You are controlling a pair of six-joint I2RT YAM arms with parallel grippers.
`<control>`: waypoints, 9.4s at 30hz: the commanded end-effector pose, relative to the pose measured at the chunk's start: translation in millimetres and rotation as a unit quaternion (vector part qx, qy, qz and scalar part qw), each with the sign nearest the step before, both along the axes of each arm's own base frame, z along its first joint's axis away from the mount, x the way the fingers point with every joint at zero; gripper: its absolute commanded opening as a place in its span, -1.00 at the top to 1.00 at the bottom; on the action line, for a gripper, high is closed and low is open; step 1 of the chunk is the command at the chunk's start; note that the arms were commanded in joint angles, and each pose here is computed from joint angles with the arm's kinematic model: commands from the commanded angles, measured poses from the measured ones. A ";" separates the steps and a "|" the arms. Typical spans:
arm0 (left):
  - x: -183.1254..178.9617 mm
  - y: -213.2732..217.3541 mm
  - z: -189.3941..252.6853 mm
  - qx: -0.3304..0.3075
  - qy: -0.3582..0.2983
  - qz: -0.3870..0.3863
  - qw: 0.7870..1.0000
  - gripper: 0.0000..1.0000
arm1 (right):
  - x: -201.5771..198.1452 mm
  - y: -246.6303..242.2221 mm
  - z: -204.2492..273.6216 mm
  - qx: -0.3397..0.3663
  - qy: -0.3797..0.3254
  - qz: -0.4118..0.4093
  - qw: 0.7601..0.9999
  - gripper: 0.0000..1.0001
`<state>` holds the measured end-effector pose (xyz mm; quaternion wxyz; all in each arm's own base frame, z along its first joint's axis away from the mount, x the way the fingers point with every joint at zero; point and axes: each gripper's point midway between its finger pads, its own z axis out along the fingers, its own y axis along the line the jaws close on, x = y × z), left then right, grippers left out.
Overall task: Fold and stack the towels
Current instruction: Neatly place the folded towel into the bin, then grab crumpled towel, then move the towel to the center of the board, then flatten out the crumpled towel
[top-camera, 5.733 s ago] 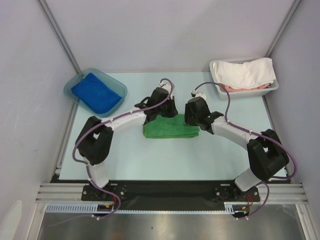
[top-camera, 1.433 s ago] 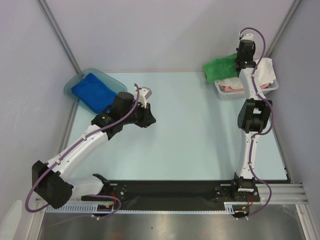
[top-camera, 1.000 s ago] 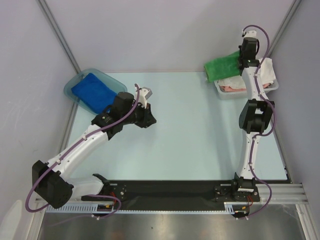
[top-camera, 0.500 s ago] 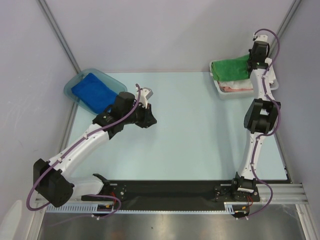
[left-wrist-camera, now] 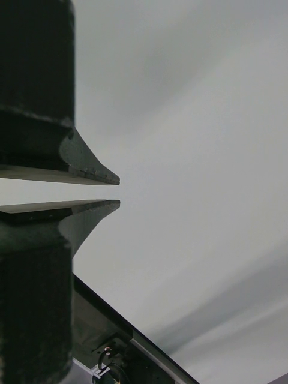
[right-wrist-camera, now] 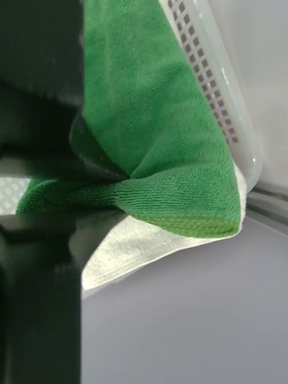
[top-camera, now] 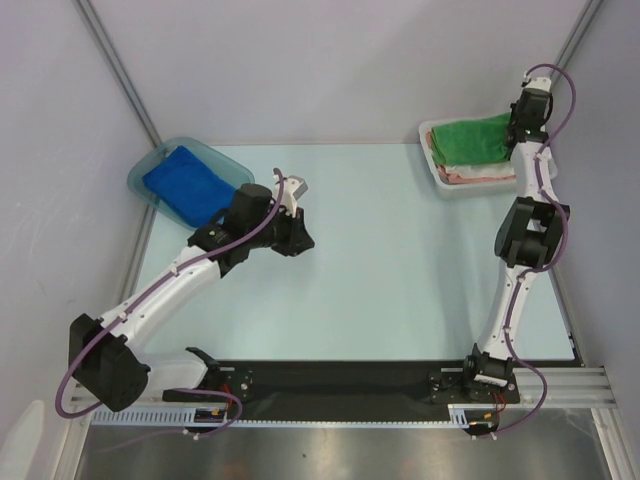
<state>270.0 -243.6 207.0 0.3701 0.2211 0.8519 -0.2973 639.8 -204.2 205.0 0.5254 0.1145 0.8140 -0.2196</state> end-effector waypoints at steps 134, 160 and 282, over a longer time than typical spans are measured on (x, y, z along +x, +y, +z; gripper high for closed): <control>85.2 -50.6 1.8 -0.113 -0.100 0.292 0.945 0.47 | -263.6 378.5 -32.1 0.331 0.011 0.199 0.922 -0.99; 68.0 4.3 -85.0 -0.070 0.019 0.279 0.957 0.32 | -335.4 483.4 -151.1 0.284 0.146 0.244 0.916 -0.37; 50.1 -31.9 -107.9 -0.126 0.106 0.255 0.953 0.99 | -368.3 318.5 -126.6 0.343 0.122 0.146 0.920 0.46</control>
